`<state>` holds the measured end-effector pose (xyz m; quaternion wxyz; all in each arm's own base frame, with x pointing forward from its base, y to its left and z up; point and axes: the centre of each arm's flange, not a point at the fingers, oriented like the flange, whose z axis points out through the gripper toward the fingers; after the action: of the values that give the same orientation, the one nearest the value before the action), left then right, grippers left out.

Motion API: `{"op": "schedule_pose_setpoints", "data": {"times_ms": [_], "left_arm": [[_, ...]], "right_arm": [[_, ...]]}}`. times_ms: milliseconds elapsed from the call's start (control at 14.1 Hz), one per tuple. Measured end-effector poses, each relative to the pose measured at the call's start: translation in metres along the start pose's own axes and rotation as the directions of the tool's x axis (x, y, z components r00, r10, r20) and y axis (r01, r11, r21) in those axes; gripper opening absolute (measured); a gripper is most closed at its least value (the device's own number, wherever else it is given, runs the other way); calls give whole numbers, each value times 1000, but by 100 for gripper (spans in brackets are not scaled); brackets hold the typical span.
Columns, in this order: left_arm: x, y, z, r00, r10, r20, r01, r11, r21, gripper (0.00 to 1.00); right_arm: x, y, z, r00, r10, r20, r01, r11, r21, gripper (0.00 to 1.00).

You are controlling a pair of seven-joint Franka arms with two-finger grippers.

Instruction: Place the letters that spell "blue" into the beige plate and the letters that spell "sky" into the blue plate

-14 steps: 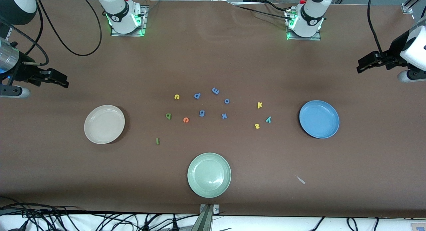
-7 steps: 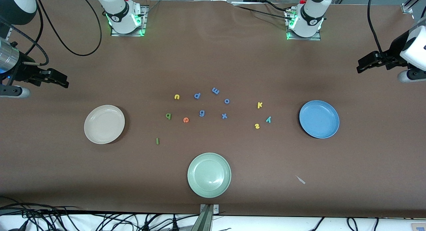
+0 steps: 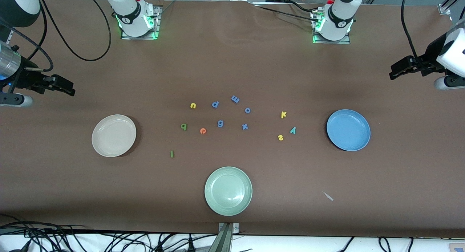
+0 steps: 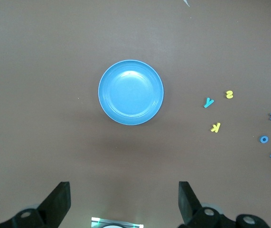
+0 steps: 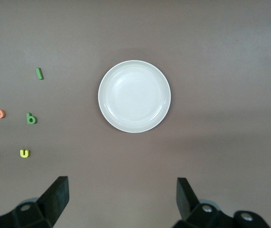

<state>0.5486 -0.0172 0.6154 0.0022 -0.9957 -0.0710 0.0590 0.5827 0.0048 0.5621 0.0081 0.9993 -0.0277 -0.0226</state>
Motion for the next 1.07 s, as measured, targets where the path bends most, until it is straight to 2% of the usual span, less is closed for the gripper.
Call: {"op": "schedule_pose_setpoints", "data": {"times_ms": [1067], "left_arm": [[-1, 5, 0, 1000, 8, -1, -8, 1000, 1, 100]], "right_arm": [[0, 0, 0, 1000, 0, 0, 0, 1000, 0, 100]]}}
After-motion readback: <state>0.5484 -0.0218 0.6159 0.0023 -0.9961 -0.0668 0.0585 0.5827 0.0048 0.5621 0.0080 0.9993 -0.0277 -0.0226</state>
